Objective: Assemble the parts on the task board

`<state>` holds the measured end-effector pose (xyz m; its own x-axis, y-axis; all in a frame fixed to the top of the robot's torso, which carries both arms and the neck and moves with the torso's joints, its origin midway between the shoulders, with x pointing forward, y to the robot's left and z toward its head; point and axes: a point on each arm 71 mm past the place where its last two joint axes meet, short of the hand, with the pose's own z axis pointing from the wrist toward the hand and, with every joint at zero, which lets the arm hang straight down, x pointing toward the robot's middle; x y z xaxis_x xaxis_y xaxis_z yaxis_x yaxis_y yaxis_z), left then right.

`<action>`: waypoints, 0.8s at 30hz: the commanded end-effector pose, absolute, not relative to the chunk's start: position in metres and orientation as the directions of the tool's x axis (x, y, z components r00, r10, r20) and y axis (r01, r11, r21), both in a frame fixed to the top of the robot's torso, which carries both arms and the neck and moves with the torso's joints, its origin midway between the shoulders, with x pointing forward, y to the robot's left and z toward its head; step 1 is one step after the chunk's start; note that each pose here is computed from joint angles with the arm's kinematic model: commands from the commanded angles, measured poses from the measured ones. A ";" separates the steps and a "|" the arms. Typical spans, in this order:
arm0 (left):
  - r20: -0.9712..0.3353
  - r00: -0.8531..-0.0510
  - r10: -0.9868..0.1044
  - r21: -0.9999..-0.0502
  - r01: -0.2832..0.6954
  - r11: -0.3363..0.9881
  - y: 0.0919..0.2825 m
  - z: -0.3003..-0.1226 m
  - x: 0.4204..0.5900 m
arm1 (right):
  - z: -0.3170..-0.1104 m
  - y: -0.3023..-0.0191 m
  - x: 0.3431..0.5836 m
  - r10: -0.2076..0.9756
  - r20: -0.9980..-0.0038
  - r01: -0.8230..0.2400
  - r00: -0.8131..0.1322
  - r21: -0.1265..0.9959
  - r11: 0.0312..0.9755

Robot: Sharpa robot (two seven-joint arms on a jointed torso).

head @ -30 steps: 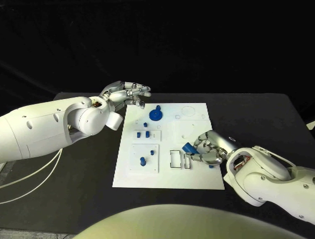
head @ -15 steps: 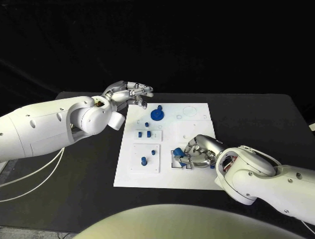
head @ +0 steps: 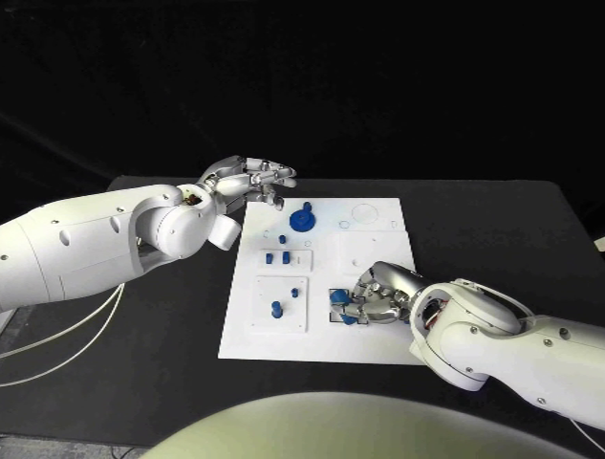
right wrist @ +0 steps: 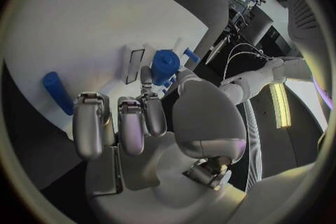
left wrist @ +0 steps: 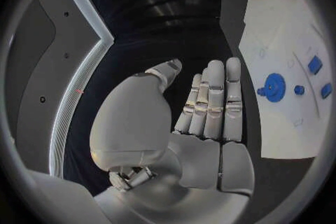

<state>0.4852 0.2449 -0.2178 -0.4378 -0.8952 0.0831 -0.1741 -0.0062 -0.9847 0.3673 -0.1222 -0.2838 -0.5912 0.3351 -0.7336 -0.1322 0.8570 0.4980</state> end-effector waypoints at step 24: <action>0.084 -0.453 -0.888 -0.985 -0.172 -0.006 0.244 -0.217 0.484 | -0.279 -0.124 0.363 0.304 -0.768 -0.179 -0.563 0.473 0.863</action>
